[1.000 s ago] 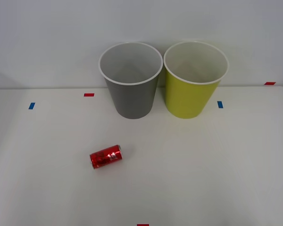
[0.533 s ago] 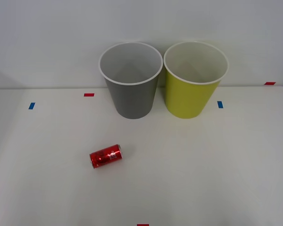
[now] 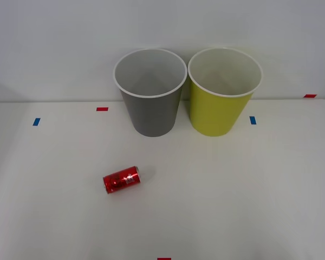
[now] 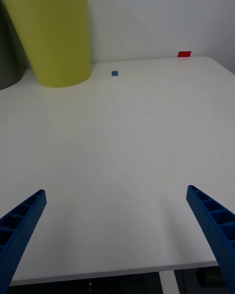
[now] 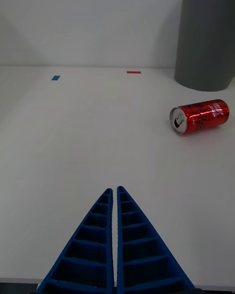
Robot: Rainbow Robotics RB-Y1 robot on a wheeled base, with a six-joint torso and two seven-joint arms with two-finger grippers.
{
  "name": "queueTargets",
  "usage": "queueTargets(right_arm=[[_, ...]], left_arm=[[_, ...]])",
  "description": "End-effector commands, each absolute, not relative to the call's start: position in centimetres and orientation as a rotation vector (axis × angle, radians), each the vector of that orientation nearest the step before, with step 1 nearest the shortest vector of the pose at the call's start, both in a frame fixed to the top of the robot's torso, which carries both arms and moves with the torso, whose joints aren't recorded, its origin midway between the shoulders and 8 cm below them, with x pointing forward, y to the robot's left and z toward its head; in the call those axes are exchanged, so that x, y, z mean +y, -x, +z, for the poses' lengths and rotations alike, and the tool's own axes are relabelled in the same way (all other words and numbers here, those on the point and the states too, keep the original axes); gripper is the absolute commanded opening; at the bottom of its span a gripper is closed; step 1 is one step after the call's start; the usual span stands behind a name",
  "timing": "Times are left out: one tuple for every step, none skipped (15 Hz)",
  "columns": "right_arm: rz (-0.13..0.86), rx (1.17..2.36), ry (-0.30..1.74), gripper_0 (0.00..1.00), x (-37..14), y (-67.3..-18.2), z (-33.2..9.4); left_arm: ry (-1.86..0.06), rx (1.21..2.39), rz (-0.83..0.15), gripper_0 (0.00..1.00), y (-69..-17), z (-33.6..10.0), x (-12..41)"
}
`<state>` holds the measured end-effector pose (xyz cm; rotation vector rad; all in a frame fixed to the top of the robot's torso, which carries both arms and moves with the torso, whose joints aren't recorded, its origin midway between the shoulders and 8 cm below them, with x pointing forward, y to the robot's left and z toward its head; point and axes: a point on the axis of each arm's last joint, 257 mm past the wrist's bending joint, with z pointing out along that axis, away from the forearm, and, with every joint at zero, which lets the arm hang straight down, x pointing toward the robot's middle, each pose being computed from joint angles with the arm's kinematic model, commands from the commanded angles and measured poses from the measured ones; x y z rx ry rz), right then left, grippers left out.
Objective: Put cans in the gray bin and PET bottles in the light green bin.
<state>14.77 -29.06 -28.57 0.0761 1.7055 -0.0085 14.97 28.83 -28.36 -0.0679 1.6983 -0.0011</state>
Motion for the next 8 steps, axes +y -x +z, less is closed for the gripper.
queueTargets(right_arm=[[-0.007,1.696,-0.075,1.0,-29.0,-15.3,-28.4],[-0.007,1.696,-0.075,1.0,-29.0,-15.3,-28.4],[-0.007,1.696,-0.075,1.0,-29.0,-15.3,-28.4],[-0.007,1.696,-0.075,1.0,-29.0,-15.3,-28.4],[-0.007,1.696,-0.075,1.0,-29.0,-15.3,-28.4],[-0.007,1.696,-0.075,1.0,-29.0,-15.3,-28.4],[-0.007,1.696,-0.075,1.0,-29.0,-15.3,-28.4],[-0.007,1.696,-0.075,1.0,-29.0,-15.3,-28.4]], left_arm=[[0.069,1.73,-0.035,0.01,-15.8,-31.0,28.1],[0.075,1.717,-0.04,0.01,-15.7,-30.6,28.3],[0.067,1.707,-0.042,0.01,-15.7,-30.3,28.2],[0.054,1.691,-0.047,0.01,-15.7,-29.8,28.1],[0.036,1.669,-0.055,0.07,-15.7,-29.2,28.0],[0.02,1.664,-0.053,0.09,-15.8,-28.8,27.9],[0.009,1.661,-0.048,0.09,-15.8,-28.5,27.9],[0.0,1.659,-0.042,0.09,-15.7,-28.2,27.7]])
